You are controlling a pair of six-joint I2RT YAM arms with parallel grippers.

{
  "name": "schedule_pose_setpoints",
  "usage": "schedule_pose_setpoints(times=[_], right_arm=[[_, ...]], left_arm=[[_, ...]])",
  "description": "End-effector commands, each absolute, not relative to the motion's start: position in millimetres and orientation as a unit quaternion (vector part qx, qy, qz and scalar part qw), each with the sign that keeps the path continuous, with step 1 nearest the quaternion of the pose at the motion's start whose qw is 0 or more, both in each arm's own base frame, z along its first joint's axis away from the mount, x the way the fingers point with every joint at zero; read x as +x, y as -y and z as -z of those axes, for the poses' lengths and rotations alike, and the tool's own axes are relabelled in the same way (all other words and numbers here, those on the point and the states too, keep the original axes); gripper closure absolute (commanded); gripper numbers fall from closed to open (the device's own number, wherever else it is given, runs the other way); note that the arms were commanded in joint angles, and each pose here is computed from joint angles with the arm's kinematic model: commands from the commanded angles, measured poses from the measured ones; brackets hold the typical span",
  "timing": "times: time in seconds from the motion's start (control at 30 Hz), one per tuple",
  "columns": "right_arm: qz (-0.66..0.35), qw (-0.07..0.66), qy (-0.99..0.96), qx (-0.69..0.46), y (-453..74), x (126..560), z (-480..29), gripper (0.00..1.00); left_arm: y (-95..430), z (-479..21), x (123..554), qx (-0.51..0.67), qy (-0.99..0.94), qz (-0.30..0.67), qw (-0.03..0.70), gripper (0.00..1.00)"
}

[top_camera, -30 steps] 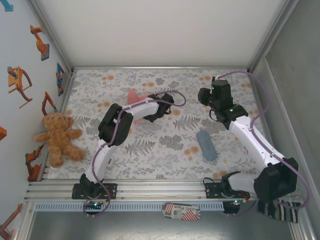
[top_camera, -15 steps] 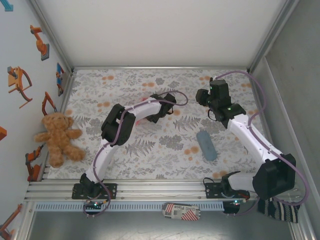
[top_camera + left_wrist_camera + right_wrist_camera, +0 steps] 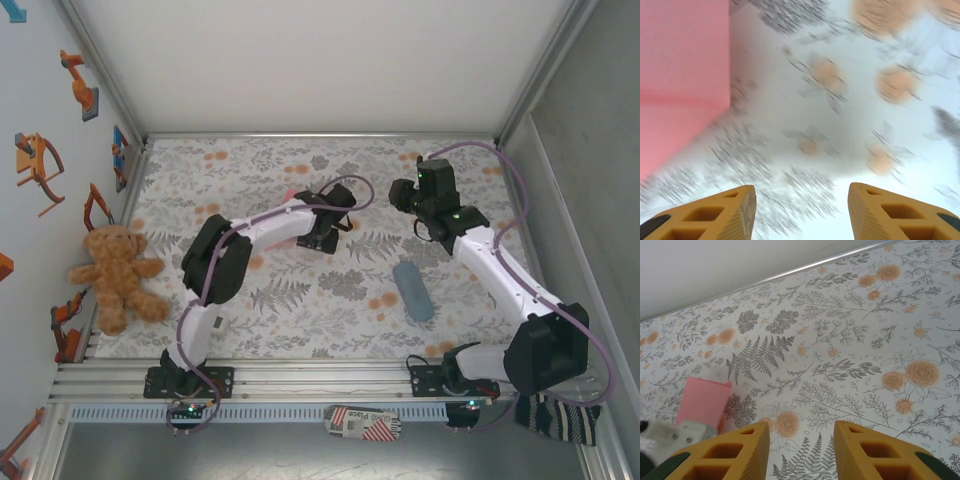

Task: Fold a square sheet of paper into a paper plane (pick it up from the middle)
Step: Turn over the paper at the center of the table, then move the paper to the center of the table.

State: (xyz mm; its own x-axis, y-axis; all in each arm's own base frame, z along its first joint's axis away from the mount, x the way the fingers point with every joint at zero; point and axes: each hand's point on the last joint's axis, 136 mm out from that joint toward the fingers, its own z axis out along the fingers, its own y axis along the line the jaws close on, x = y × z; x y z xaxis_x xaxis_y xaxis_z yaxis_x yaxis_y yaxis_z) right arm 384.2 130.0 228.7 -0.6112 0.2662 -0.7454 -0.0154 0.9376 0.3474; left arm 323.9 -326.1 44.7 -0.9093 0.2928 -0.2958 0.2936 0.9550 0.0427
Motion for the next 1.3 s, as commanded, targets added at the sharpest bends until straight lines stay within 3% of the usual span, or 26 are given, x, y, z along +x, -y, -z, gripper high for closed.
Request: schedule_pose_setpoints(times=[0.0, 0.17, 0.2, 0.3, 0.33, 0.73, 1.07, 1.27], right_arm=[[-0.171, 0.441, -0.879, 0.063, -133, 388, -237, 0.58], [-0.189, 0.442, -0.876, 0.034, -142, 385, -239, 0.43], [-0.192, 0.443, -0.875, 0.030, -143, 384, -239, 0.30], [-0.202, 0.445, -0.872, 0.021, -147, 383, -240, 0.03], [-0.204, 0.446, -0.871, 0.020, -147, 382, -240, 0.01], [-0.219, 0.426, -0.878, 0.006, -157, 383, -232, 0.07], [-0.236, 0.402, -0.885, 0.012, -166, 388, -220, 0.10], [-0.270, 0.361, -0.892, 0.037, -177, 389, -201, 0.15]], left_arm=[[354, -79, 312, 0.099, -0.972, 0.131, 0.166, 0.43], [317, -101, 330, 0.059, -0.960, 0.120, 0.247, 0.26], [310, -103, 334, 0.052, -0.959, 0.122, 0.252, 0.24], [289, -97, 346, 0.027, -0.961, 0.127, 0.242, 0.21], [284, -95, 350, 0.020, -0.962, 0.130, 0.240, 0.21], [253, -59, 396, -0.028, -0.968, 0.134, 0.212, 0.19], [247, -32, 399, -0.037, -0.974, 0.117, 0.190, 0.19], [250, -16, 389, -0.048, -0.977, 0.134, 0.161, 0.25]])
